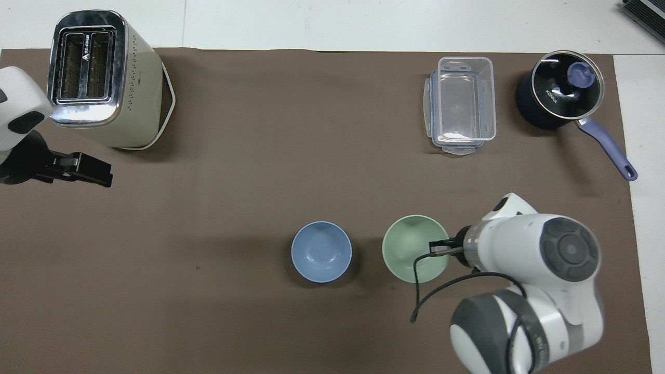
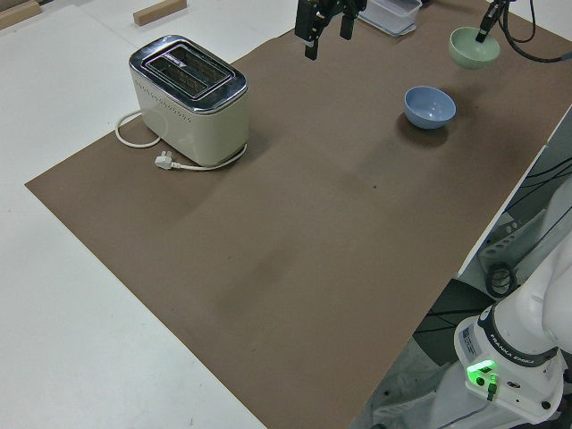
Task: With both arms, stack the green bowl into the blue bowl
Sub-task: 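Carry the green bowl over the blue bowl and lower it inside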
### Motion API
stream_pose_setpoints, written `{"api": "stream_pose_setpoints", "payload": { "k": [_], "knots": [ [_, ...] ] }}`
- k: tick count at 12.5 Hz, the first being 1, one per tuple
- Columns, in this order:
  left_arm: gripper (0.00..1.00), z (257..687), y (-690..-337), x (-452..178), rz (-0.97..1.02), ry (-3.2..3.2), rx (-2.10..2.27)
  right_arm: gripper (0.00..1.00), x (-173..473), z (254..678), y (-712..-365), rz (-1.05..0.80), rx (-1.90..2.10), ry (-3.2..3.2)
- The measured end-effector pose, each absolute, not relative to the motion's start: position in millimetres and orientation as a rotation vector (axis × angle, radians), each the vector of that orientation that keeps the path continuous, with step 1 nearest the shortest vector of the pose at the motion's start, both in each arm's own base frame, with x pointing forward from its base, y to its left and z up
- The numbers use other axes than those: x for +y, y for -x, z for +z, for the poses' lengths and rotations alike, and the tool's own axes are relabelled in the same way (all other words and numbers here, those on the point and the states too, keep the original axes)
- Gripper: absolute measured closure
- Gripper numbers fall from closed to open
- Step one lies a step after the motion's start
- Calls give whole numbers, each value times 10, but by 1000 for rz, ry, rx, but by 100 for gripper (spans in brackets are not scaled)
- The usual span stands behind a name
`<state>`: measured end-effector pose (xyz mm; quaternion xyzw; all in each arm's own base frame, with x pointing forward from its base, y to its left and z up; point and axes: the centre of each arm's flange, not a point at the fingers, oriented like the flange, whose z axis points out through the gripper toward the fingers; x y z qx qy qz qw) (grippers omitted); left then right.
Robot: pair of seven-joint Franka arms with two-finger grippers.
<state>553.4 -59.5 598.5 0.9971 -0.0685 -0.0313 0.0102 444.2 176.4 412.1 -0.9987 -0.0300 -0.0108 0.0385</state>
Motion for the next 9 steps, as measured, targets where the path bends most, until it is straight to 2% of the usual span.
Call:
{"api": "stream_pose_setpoints", "payload": {
  "k": [3, 9],
  "knots": [
    [0, 5985, -5534, -595, -98, -3112, -214, 95, 2441, 4192, -4372, -43, -73, 3051],
    [0, 5985, -5534, -595, -98, -3112, -214, 95, 3088, 3809, -4406, -27, 34, 3049]
  ]
}}
